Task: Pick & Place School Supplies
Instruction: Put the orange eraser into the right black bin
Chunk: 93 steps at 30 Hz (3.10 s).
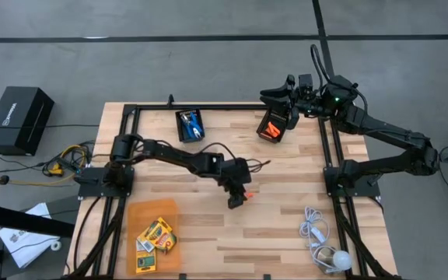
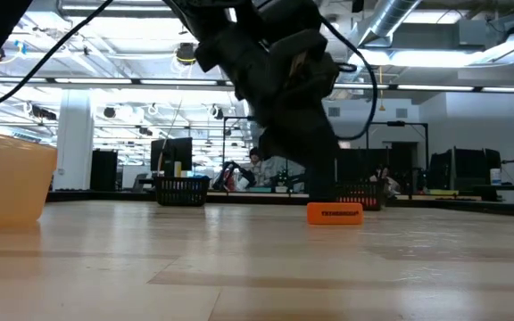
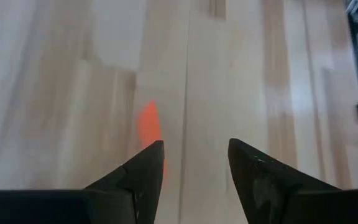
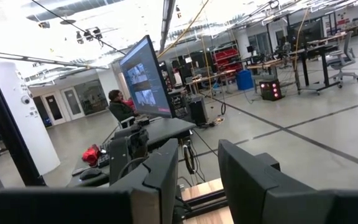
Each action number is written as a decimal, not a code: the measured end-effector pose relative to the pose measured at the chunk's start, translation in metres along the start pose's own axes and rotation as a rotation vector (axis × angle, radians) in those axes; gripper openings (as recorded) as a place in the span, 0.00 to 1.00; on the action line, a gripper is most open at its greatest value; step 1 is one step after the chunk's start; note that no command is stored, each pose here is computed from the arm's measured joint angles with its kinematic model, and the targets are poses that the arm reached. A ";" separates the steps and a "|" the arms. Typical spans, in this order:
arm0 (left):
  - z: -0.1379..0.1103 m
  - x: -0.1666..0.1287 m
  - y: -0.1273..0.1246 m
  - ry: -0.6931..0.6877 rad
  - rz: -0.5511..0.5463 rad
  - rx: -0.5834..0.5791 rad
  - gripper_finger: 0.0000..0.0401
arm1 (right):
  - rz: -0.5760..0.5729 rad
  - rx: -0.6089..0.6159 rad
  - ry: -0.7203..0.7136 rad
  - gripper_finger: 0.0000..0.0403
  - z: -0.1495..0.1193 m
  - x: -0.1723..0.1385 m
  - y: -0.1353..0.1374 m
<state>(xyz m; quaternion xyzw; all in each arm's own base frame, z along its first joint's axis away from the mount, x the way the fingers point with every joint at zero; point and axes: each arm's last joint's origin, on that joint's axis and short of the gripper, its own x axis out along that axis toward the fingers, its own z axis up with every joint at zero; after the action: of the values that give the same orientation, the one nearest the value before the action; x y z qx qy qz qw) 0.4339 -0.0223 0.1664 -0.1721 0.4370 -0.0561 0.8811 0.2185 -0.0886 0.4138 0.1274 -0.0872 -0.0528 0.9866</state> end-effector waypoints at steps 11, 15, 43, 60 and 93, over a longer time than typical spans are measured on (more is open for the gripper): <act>-0.009 0.012 0.010 0.052 0.053 -0.024 0.44 | 0.008 -0.011 0.003 0.26 0.000 0.000 0.000; -0.018 0.024 0.011 0.114 0.023 -0.055 0.44 | 0.009 -0.010 0.008 0.26 -0.001 0.000 0.000; -0.021 0.037 0.015 0.095 0.027 -0.101 0.42 | 0.026 -0.010 0.012 0.27 -0.001 0.000 0.001; -0.031 0.059 0.026 0.101 0.056 -0.113 0.14 | 0.029 -0.008 0.009 0.27 0.000 0.000 0.001; 0.067 -0.092 0.150 -0.571 0.202 -0.201 0.06 | 0.105 -0.063 -0.141 0.27 0.032 -0.004 0.014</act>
<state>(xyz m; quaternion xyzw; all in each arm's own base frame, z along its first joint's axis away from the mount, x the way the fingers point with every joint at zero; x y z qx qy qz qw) 0.4230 0.1577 0.2199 -0.2227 0.1904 0.1259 0.9478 0.2101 -0.0828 0.4477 0.0874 -0.1611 -0.0128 0.9830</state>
